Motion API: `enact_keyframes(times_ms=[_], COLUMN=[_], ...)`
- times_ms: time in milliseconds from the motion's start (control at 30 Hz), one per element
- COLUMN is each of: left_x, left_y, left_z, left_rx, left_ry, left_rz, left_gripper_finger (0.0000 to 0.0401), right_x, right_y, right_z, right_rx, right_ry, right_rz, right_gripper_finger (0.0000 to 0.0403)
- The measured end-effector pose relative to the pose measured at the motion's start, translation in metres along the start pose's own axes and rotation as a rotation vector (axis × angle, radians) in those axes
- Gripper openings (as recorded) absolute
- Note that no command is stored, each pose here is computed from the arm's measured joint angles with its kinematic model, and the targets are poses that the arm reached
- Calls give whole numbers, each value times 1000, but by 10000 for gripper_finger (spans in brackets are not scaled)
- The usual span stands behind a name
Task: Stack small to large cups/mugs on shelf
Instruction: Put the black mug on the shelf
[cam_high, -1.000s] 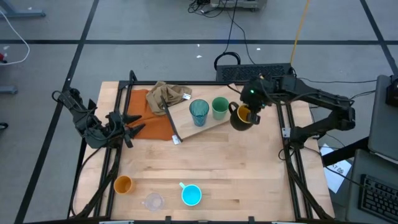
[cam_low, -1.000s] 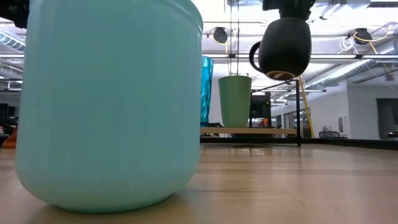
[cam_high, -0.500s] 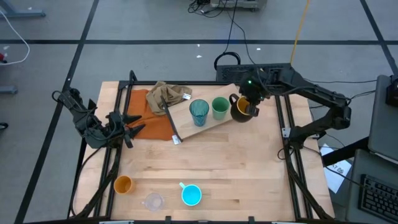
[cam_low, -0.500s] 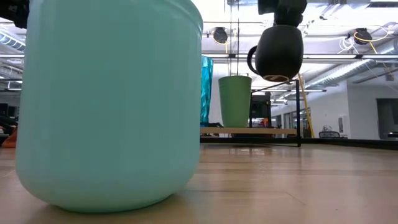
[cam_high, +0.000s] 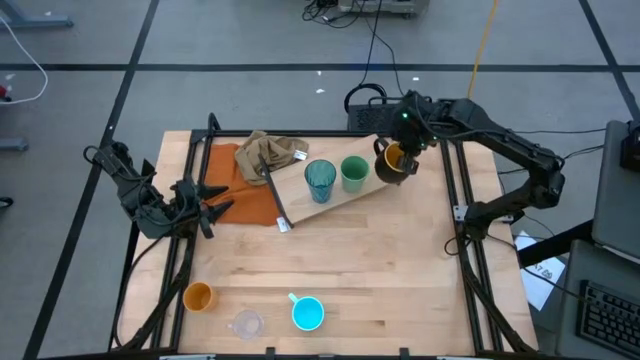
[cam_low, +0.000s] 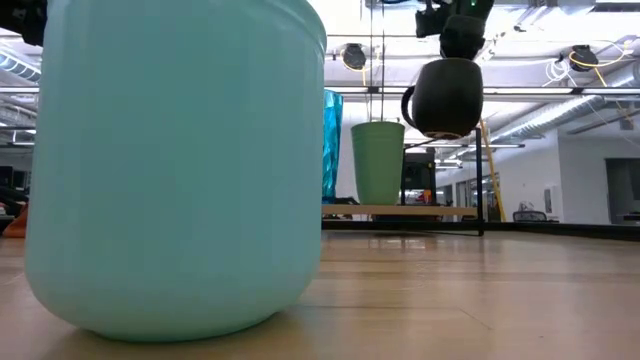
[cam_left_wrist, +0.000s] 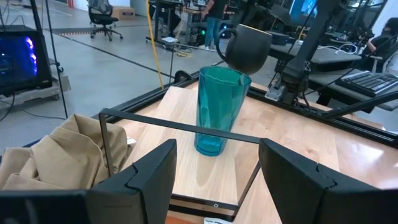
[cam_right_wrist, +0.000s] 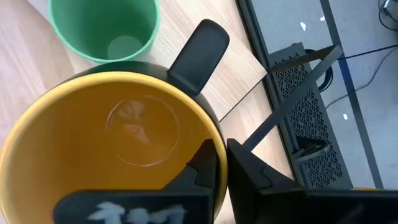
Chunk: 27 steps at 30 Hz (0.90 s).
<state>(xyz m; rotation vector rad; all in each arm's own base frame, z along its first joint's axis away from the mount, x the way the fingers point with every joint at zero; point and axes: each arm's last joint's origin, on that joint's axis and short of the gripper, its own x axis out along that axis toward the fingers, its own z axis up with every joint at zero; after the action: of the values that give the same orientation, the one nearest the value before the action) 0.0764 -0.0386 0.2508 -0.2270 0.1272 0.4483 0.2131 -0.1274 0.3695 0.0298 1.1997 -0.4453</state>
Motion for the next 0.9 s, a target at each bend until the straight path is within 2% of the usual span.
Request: enact_keyframes(times_ms=[367, 900], left_x=[0, 0], left_y=[0, 0], left_z=[0, 0], left_rx=[-1, -1], left_ry=[2, 3], left_rz=[-3, -4], left_gripper_finger=[230, 230], right_x=[33, 44], right_y=[-4, -28], right_z=[13, 13], right_rx=[-34, 14], right_ry=[95, 88], right_rz=[19, -14], right_gripper_finger=[7, 7])
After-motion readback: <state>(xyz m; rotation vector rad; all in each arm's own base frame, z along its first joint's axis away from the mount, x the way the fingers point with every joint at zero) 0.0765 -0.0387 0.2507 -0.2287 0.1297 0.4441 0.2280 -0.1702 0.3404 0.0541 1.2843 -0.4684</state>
